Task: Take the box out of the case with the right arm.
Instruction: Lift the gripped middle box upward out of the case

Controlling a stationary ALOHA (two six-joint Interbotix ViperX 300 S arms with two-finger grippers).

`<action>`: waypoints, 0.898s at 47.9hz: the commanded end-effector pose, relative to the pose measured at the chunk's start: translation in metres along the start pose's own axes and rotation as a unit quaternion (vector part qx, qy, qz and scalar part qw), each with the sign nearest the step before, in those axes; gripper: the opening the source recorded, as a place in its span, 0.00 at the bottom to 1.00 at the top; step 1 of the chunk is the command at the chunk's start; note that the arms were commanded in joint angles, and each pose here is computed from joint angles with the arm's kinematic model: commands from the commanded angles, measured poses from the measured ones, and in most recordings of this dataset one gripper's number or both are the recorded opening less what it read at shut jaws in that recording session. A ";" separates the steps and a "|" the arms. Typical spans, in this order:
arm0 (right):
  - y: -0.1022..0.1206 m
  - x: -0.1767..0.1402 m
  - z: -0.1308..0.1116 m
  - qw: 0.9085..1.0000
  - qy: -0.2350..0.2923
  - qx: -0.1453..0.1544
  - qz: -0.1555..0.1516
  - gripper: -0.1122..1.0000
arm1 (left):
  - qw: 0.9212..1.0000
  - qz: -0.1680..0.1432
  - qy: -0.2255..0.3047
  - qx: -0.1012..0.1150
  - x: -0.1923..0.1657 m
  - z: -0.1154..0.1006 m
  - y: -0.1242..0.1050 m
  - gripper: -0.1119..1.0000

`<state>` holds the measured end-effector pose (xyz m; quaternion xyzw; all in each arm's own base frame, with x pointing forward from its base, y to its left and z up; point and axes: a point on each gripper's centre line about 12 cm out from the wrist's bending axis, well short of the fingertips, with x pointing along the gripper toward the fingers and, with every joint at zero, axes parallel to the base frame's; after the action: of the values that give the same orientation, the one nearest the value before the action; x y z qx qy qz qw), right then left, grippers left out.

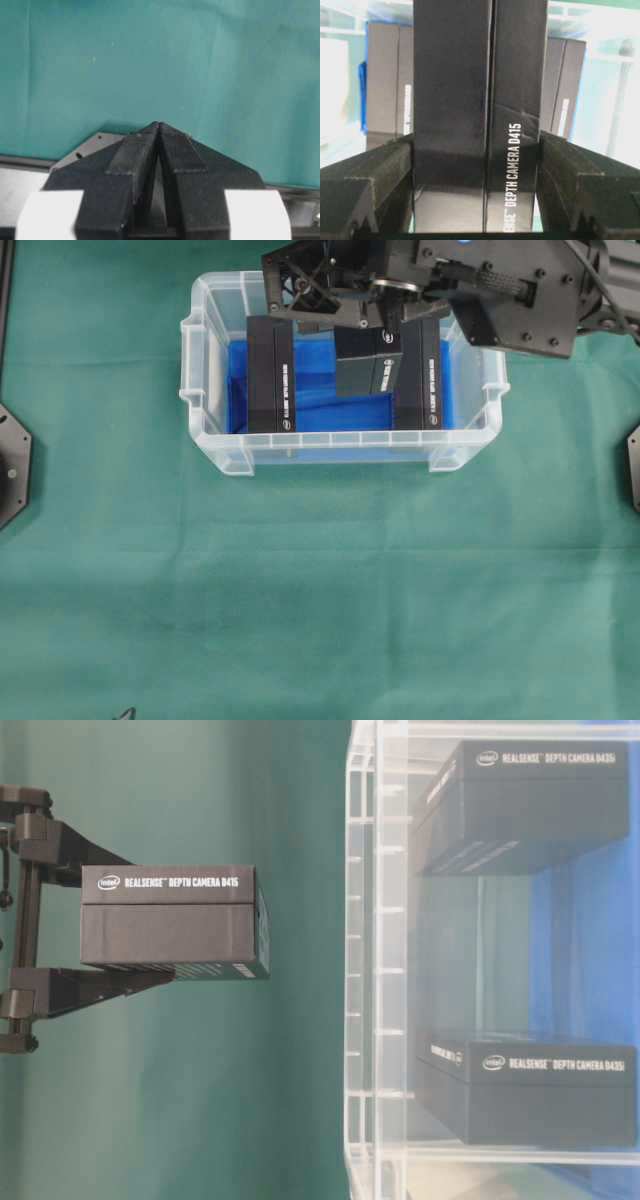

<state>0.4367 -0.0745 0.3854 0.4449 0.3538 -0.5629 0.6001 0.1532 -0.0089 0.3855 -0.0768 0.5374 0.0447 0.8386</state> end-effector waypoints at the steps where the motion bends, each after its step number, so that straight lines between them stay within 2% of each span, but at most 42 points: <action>1: -0.009 -0.031 0.010 0.999 -0.005 0.011 0.038 0.70 | 1.000 -0.001 -0.008 0.000 -0.004 0.003 -0.001 0.10; 30: -0.010 -0.031 0.009 0.999 -0.006 0.011 0.037 0.70 | 1.000 -0.002 -0.009 0.000 -0.005 0.003 -0.001 0.10; 38: -0.009 -0.033 0.004 0.999 -0.004 0.007 0.040 0.70 | 1.000 -0.002 -0.008 0.000 -0.004 0.003 -0.001 0.10; 43: -0.008 -0.036 -0.003 0.999 -0.002 0.015 0.042 0.70 | 1.000 -0.001 -0.010 0.000 -0.005 0.003 -0.001 0.10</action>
<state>0.4380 -0.0665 0.3854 0.4481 0.3518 -0.5611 0.6004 0.1532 -0.0089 0.3855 -0.0768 0.5374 0.0447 0.8386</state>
